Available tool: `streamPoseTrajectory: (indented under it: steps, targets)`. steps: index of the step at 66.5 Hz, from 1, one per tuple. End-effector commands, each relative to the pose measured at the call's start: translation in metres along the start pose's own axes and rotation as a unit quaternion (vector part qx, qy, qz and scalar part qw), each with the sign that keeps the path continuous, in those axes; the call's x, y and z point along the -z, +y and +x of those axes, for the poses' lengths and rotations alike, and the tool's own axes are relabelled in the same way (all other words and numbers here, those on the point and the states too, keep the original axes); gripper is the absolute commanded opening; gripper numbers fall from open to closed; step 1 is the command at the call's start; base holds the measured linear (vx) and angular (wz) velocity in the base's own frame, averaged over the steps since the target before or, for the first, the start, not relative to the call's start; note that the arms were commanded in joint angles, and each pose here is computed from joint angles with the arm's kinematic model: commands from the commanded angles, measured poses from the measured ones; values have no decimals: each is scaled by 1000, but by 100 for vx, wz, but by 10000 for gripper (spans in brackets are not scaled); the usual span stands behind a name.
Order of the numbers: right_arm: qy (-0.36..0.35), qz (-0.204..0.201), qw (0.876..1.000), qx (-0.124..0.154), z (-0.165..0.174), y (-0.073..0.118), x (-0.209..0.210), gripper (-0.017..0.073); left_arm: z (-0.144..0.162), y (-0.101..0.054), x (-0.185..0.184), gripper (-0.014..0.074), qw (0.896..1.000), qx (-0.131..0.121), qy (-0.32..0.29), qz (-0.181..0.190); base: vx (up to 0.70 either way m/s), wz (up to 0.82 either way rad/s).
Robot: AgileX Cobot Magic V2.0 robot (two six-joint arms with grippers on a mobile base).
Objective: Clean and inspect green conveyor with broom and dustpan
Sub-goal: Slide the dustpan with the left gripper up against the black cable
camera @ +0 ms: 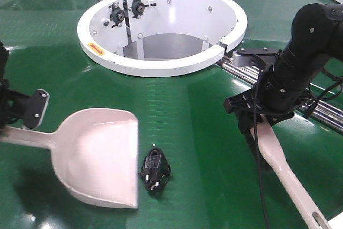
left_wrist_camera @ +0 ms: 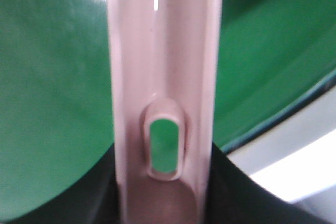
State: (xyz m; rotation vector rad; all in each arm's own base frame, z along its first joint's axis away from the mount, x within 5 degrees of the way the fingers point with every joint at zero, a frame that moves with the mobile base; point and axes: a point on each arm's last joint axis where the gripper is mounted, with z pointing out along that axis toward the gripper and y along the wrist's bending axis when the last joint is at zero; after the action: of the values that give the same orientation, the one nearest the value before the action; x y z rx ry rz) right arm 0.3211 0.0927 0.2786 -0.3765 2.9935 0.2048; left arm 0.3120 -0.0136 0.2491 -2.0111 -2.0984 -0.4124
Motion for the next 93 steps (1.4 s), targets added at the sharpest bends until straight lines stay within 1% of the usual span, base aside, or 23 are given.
streamPoseTrajectory:
  steps: [1, 14, 27, 37, 48, 63, 72, 93]
  targets:
    - [-13, -4, 1000, 3, 6, 3, 24, -5, -13, -2, 17, -24, 999, 10, -47, -16, 0, 0]
    - [-13, -4, 1000, 3, 6, 3, 24, -5, -20, -3, 19, -24, 999, -1, -49, -20, 0, 0]
    - [-13, -4, 1000, 3, 6, 3, 24, -5, -23, -3, 21, -24, 998, -6, -50, -24, 0, 0]
    - [-13, -4, 1000, 3, 6, 3, 24, -5, -26, -2, 21, -24, 998, -10, -53, -34, 0, 0]
    - [-14, -4, 1000, 3, 6, 3, 24, -5, -27, 0, 22, -24, 997, -40, -52, -48, 0, 0]
    - [-14, -4, 1000, 3, 6, 3, 24, -5, -26, 0, 22, -24, 997, -41, -47, -50, 0, 0]
    - [-14, -4, 1000, 3, 6, 3, 24, -5, -28, 1, 22, -24, 996, -38, -57, -53, 0, 0]
    - [-14, -4, 1000, 3, 6, 3, 24, -5, -28, 1, 23, -24, 996, -37, -58, -56, 0, 0]
